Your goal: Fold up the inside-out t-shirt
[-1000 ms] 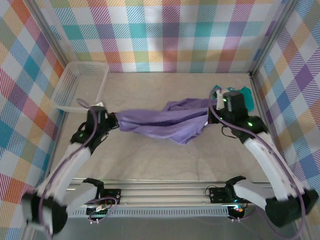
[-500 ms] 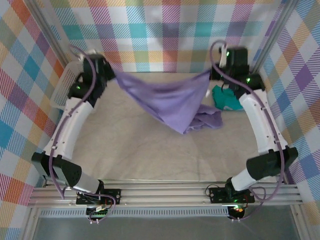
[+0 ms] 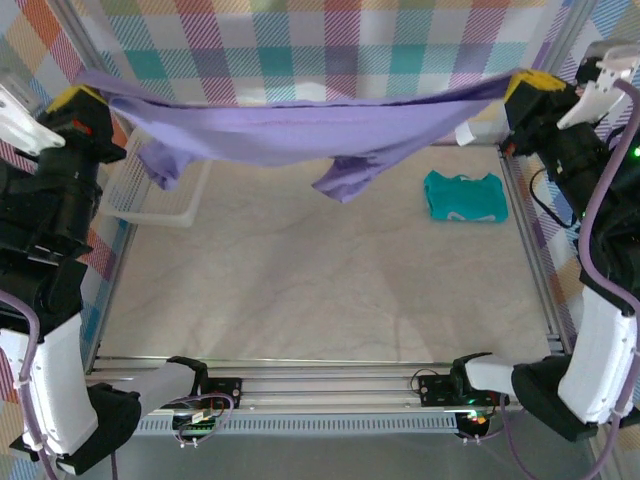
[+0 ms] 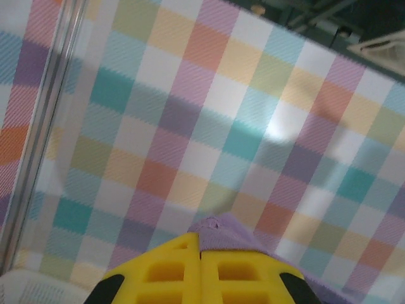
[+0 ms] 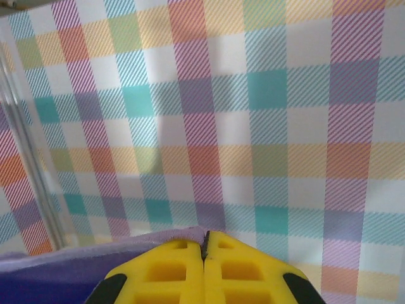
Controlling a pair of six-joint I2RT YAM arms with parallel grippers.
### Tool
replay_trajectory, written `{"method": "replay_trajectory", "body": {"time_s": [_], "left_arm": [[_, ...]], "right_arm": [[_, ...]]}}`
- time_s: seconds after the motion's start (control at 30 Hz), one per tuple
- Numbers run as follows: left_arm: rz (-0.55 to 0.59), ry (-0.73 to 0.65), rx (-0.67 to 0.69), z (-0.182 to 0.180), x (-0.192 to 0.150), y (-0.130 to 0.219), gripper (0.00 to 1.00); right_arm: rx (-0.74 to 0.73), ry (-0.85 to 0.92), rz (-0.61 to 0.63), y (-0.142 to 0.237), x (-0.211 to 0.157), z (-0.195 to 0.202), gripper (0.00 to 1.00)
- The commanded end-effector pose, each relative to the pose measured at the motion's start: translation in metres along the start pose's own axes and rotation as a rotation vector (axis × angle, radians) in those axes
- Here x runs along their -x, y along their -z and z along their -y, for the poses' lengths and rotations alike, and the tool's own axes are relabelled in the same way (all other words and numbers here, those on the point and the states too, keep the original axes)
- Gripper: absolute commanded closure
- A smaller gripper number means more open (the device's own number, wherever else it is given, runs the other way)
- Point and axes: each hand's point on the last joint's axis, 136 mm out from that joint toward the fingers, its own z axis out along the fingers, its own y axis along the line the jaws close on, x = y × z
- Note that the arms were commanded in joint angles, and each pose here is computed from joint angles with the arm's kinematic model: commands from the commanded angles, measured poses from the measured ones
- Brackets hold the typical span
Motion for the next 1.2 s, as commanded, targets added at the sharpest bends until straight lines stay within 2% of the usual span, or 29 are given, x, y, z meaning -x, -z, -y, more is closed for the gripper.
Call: {"method": "replay_trajectory", "body": {"time_s": [0.0, 0.1, 0.2, 0.33, 0.43, 0.5, 0.57, 0.63, 0.73, 0.87, 0.93, 1.07, 1.17], "left_arm": [[-0.163, -0.087, 0.036, -0.014, -0.051, -0.006, 1.0], [-0.189, -0.101, 0.078, -0.023, -0.062, -0.006, 1.0], [-0.227, -0.133, 0.16, -0.039, -0.087, -0.022, 1.0], [-0.299, -0.182, 0.22, -0.046, -0.132, -0.076, 1.0], [-0.307, -0.2, 0.238, -0.043, -0.151, -0.129, 1.0], [-0.272, -0.187, 0.232, -0.035, -0.146, -0.169, 1.0], [-0.199, -0.18, 0.207, -0.02, -0.119, -0.199, 1.0], [-0.092, -0.164, 0.162, -0.002, -0.081, -0.211, 1.0], [0.096, -0.124, 0.088, 0.016, -0.024, -0.195, 1.0], [0.199, -0.097, 0.011, 0.032, 0.025, -0.155, 1.0], [0.22, -0.076, -0.031, 0.037, 0.042, -0.126, 1.0], [0.152, -0.075, -0.065, 0.037, 0.043, -0.091, 1.0], [0.02, -0.041, -0.131, 0.039, 0.007, -0.076, 1.0]], "right_arm": [[0.023, 0.011, -0.144, -0.004, -0.041, -0.002, 1.0], [0.004, 0.011, -0.205, -0.007, -0.064, 0.003, 1.0], [-0.059, 0.03, -0.268, -0.025, -0.093, 0.017, 1.0], [-0.174, 0.079, -0.316, -0.076, -0.127, 0.045, 1.0], [-0.242, 0.098, -0.278, -0.128, -0.133, 0.07, 1.0], [-0.235, 0.097, -0.233, -0.171, -0.126, 0.076, 1.0], [-0.197, 0.095, -0.176, -0.202, -0.107, 0.072, 1.0], [-0.156, 0.093, -0.091, -0.218, -0.076, 0.064, 1.0], [-0.109, 0.104, 0.079, -0.214, -0.029, 0.052, 1.0], [-0.033, 0.097, 0.185, -0.189, 0.009, 0.033, 1.0], [0.003, 0.094, 0.237, -0.161, 0.031, 0.022, 1.0], [0.064, 0.091, 0.165, -0.132, 0.029, 0.008, 1.0], [0.097, 0.071, 0.014, -0.122, -0.006, 0.003, 1.0]]}}
